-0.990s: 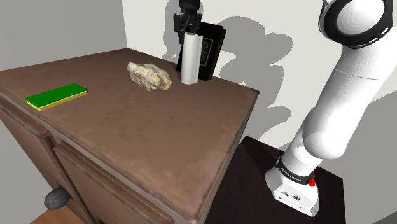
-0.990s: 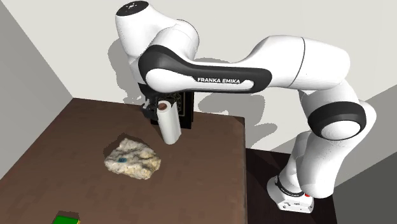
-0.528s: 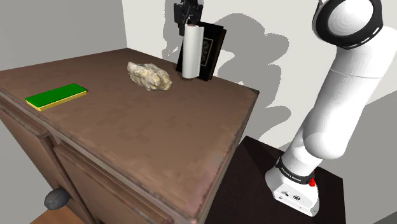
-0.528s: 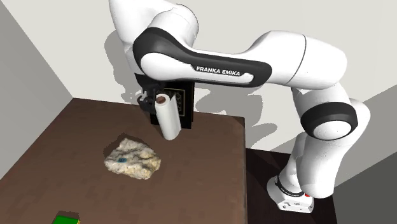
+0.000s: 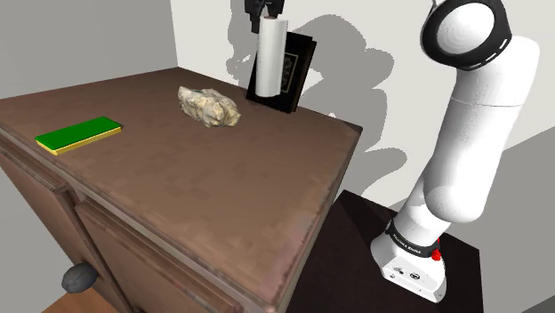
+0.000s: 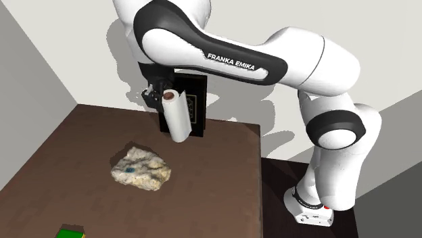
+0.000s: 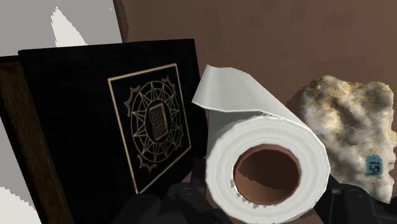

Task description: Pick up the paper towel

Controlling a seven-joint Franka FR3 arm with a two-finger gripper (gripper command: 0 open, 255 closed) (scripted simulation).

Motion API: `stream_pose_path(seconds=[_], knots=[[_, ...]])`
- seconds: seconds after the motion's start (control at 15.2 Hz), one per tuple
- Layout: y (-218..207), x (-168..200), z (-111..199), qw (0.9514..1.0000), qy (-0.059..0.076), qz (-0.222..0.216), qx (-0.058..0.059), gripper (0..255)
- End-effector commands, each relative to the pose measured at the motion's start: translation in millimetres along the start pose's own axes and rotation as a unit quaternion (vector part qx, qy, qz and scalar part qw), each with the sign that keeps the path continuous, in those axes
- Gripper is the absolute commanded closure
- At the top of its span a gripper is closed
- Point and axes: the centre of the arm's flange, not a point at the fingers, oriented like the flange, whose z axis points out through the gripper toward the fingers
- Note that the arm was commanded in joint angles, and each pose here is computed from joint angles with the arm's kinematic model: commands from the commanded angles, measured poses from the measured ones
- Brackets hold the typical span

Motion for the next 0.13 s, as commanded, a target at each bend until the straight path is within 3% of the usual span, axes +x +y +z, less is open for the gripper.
stream_pose_path(seconds=[0.0, 0.07], knots=[[0.3, -0.7, -6.2, 1.0000, 0.000, 0.000, 0.000, 255], [0.3, -0.8, -6.2, 1.0000, 0.000, 0.000, 0.000, 255]])
